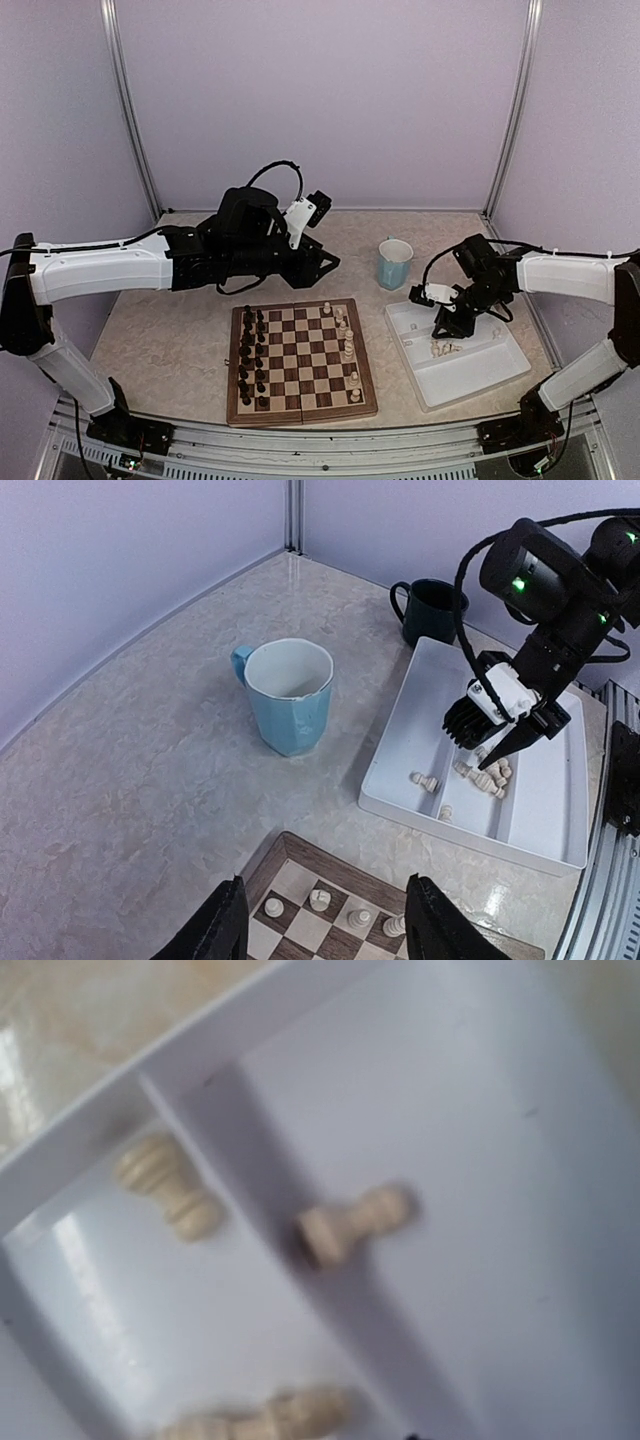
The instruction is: Set up the chess pieces on the board
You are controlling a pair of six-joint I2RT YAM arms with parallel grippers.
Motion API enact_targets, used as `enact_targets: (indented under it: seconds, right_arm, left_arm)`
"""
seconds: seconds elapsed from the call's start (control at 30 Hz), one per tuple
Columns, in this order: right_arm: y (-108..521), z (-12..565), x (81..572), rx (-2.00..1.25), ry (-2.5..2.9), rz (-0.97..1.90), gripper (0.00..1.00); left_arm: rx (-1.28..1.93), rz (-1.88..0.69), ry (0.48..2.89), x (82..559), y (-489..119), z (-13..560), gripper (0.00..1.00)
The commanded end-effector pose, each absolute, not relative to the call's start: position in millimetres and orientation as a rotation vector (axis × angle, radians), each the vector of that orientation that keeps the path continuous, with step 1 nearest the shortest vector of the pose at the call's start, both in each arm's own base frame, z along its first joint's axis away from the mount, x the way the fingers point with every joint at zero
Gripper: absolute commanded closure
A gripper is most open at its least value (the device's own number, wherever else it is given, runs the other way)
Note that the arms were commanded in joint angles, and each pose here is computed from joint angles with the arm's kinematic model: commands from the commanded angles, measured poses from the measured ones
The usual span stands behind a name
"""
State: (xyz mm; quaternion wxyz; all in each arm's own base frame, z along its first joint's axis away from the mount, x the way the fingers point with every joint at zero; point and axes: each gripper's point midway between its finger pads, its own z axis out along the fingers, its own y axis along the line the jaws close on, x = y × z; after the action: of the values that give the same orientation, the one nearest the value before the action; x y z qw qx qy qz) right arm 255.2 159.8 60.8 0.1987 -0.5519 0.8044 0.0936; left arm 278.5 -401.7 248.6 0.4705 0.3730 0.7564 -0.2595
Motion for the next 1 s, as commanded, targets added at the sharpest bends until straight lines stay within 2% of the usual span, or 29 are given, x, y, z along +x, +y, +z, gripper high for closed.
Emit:
enact_targets:
  seconds: [0.0, 0.33, 0.7, 0.97]
  right_arm:
    - [161.5, 60.6, 247.5, -1.482, 2.355, 0.345, 0.58]
    - [158.3, 43.4, 245.6, -1.482, 2.504, 0.319, 0.53]
    - [149.3, 17.1, 229.3, -1.589, 2.587, 0.137, 0.52]
    - [125.2, 13.2, 237.8, -1.582, 2.602, -0.088, 0.53]
  left_arm:
    - [0.893, -0.67, 1.828, 278.1, -408.3, 259.0, 0.46]
    - [0.867, -0.656, 1.823, 280.2, -408.3, 259.2, 0.46]
    - [0.873, -0.655, 1.827, 283.4, -414.7, 254.5, 0.46]
    - [0.879, -0.646, 1.836, 283.7, -414.7, 249.5, 0.46]
